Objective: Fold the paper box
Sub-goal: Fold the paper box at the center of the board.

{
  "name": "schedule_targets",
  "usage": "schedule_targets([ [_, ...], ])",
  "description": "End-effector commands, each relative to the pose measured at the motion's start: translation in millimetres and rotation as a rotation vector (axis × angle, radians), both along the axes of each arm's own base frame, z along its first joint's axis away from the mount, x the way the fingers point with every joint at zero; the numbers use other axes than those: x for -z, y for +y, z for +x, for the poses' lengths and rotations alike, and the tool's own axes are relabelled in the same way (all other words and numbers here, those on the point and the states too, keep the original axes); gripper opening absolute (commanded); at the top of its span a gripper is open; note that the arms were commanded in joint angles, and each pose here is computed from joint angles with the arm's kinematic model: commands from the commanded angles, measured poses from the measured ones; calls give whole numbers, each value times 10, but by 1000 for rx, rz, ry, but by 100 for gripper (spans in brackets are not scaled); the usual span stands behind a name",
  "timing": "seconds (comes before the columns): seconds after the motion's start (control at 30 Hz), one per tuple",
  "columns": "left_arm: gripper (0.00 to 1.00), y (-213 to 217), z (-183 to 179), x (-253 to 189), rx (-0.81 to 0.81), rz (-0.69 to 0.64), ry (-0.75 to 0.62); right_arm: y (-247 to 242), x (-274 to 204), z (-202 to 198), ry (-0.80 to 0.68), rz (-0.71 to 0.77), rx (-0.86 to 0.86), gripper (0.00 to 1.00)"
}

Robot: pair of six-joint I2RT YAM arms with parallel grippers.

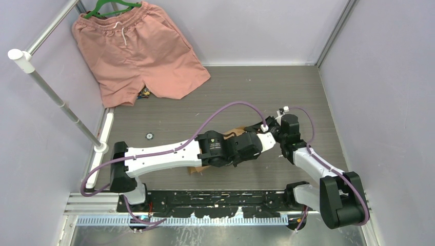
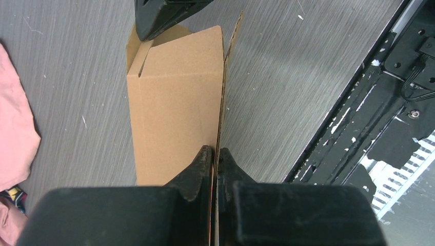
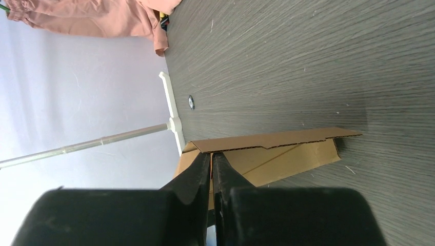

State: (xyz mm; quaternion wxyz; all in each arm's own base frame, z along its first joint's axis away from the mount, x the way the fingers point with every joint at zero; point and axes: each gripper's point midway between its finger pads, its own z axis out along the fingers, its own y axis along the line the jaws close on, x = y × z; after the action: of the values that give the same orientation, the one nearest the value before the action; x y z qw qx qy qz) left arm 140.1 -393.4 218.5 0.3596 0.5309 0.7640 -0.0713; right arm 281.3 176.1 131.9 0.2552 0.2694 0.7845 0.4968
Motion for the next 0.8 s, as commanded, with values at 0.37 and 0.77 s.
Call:
schedule_targets([
  [0.37, 4, -189, -145, -70, 8, -69, 51, 218, -144, -33, -67, 38, -60, 11],
  [0.77, 4, -227, -180, -69, 21, -83, 60, 381, -146, -124, -70, 45, -89, 11],
])
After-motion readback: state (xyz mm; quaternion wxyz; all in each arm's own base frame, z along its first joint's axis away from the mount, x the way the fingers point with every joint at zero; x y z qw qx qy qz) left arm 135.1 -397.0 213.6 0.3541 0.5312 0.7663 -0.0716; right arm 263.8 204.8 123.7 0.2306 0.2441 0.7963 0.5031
